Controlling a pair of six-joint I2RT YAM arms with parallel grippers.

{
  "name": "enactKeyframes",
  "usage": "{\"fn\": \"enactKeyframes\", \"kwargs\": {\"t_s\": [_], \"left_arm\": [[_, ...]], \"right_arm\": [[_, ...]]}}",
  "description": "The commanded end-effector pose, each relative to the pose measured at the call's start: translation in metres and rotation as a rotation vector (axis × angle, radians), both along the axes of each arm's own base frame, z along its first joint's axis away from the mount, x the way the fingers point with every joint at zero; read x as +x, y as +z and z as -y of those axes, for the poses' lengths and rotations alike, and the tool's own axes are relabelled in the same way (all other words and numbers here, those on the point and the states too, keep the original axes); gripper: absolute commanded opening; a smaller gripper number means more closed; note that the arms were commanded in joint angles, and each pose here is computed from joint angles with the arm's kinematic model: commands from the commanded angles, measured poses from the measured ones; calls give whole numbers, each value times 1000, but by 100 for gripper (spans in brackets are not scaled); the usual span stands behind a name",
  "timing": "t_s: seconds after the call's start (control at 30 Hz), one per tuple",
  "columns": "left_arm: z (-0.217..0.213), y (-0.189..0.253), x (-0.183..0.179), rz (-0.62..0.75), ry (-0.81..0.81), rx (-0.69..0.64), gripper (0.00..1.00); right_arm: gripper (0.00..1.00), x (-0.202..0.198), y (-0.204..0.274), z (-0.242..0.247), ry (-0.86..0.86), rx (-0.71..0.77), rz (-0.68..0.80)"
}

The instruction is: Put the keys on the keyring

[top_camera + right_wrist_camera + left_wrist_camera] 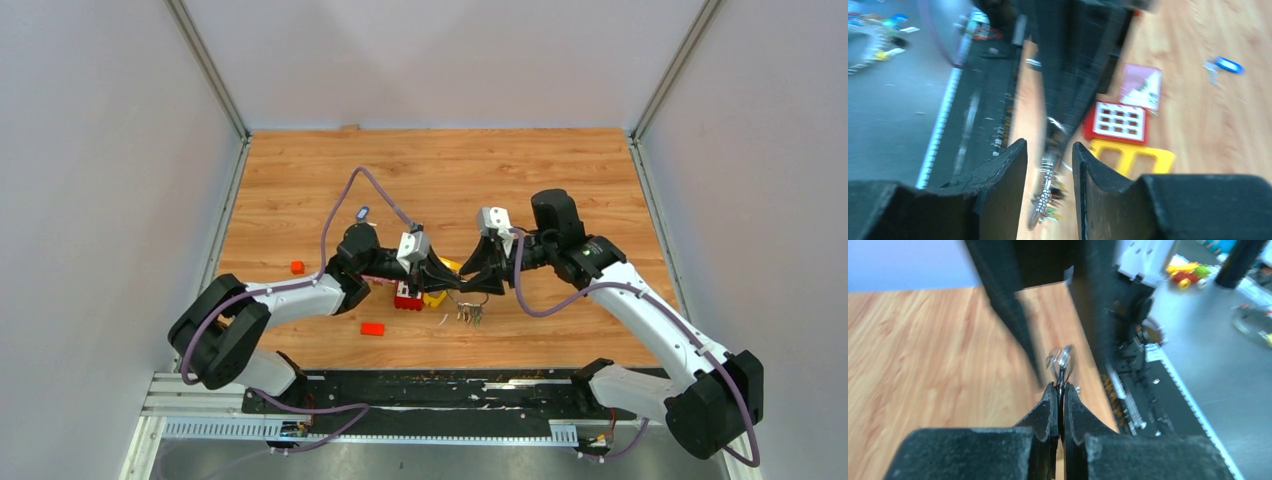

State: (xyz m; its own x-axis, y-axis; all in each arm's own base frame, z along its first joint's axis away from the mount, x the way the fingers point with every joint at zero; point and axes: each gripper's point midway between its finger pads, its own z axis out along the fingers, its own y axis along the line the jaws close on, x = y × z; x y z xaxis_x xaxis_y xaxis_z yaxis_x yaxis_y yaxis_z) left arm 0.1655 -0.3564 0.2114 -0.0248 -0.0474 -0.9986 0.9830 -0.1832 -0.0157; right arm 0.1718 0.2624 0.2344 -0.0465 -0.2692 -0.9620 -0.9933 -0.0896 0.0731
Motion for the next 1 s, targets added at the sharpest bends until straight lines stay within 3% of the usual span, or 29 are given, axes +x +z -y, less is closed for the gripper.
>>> {"fn": "enactKeyframes", "kwargs": {"t_s": [0.0, 0.27, 0.5, 0.57, 0.7, 0.87, 0.97], "left_arm": [[-1, 51, -30, 185, -135, -164, 0], [-2, 45, -31, 193, -136, -148, 0], [1, 38, -23, 193, -103, -114, 0], [1, 36, -21, 197, -93, -101, 0], [0, 36, -19, 208, -84, -99, 0], [-2, 35, -19, 215, -83, -98, 0], [-2, 35, -18, 215, -80, -96, 0]], "right_arm": [[40, 44, -18, 5, -163, -79, 103], [36, 50, -15, 9, -201, -83, 116], [11, 46, -15, 10, -177, -84, 125], [8, 46, -16, 13, -180, -92, 130], [13, 47, -16, 19, -185, -100, 134], [26, 44, -14, 27, -186, -102, 134], [28, 44, -13, 31, -192, -102, 140]]}}
